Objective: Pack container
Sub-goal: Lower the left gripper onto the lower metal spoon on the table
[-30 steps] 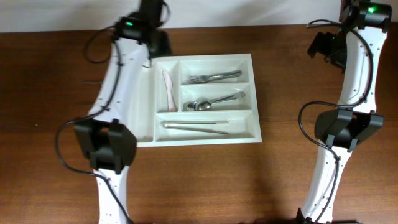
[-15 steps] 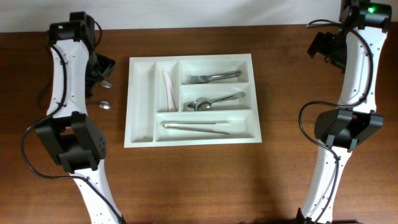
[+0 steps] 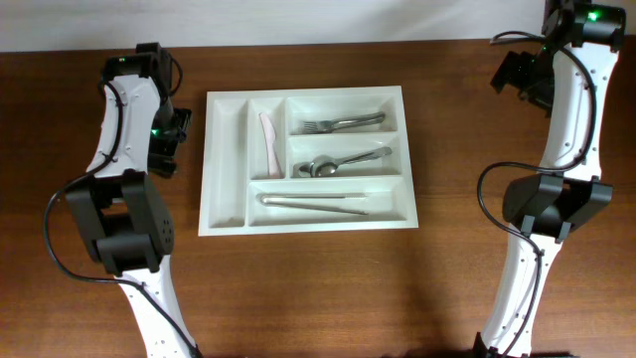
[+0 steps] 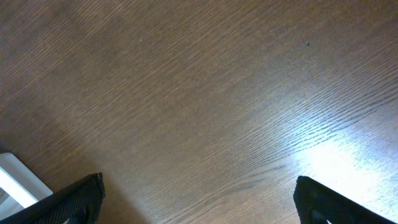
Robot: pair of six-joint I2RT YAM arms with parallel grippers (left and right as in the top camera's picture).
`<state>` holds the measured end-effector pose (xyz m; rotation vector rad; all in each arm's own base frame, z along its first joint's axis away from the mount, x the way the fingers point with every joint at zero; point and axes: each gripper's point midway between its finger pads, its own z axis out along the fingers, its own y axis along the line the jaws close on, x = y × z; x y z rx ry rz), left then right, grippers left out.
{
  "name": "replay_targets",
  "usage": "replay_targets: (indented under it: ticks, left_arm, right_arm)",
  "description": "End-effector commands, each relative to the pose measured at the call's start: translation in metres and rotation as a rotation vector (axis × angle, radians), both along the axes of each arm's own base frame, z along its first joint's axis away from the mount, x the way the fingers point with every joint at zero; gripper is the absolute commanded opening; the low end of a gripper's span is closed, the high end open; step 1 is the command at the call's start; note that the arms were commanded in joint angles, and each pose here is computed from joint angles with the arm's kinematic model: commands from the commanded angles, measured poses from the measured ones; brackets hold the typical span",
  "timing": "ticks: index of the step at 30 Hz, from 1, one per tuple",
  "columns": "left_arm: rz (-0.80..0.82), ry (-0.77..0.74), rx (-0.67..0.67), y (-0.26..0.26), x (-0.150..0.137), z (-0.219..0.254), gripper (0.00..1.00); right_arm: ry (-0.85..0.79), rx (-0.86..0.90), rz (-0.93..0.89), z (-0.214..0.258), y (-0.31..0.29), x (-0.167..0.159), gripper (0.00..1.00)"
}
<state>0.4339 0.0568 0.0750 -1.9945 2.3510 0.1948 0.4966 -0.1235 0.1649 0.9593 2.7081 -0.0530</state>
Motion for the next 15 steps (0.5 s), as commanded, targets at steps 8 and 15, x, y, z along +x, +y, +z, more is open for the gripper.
replay_targets:
  ticks: [8,15]
  left_arm:
    - [0.1,-0.034,0.071,0.033,0.001,0.0,0.94]
    - [0.144,-0.035,0.076,0.053,-0.003,-0.005,0.94]
  right_arm:
    - [-0.039,-0.013,0.002,0.019,-0.002,-0.003,0.99]
    - [-0.039,-0.012,0.002,0.019,-0.002,-0.002,0.99]
